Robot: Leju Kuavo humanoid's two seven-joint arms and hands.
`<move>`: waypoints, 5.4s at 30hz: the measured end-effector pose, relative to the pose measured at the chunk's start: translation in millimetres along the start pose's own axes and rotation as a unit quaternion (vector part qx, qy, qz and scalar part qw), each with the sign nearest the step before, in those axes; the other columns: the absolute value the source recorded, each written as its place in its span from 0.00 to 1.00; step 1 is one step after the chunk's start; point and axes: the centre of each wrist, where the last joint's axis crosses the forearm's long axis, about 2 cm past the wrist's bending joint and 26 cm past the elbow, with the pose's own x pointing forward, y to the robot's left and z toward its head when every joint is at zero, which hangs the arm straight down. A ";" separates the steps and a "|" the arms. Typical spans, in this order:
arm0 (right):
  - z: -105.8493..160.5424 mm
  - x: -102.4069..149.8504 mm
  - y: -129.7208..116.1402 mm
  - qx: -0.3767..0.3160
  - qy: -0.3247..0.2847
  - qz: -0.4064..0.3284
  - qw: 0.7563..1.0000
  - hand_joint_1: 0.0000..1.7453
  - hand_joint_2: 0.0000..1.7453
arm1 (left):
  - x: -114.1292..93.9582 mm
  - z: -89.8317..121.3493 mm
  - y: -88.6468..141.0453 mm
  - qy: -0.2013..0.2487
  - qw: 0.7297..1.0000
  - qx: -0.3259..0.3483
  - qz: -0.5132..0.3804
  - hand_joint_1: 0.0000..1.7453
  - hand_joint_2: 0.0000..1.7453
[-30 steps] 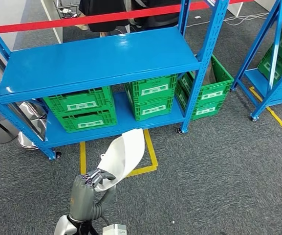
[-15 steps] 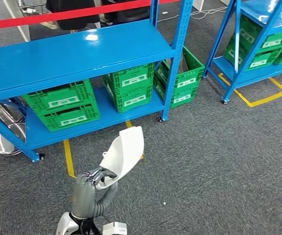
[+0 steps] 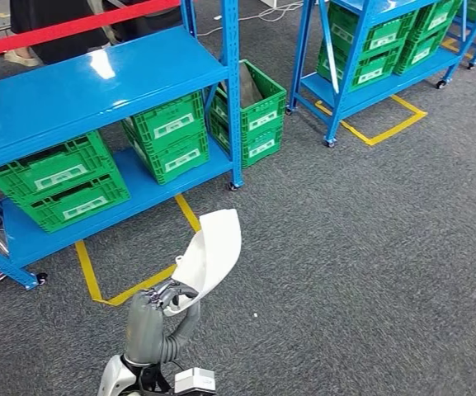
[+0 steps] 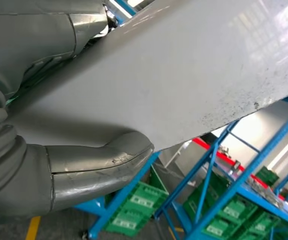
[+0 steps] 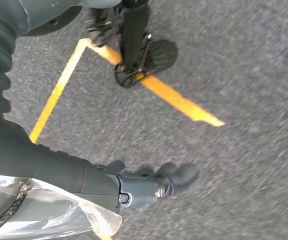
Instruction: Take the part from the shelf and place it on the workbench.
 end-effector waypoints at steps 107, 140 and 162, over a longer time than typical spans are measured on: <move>4.1 -6.8 2.8 0.024 -0.020 0.100 0.994 0.00 1.00 | -9.4 -7.0 6.1 0.044 0.994 0.024 0.098 1.00 1.00; 3.5 -5.8 2.4 0.040 -0.024 0.140 0.989 0.00 1.00 | -11.0 -19.1 22.7 -0.016 0.997 0.045 0.053 1.00 1.00; 0.4 4.2 8.0 0.074 -0.042 0.197 0.977 0.00 1.00 | -56.9 -73.6 41.8 -0.002 0.997 0.069 -0.035 1.00 1.00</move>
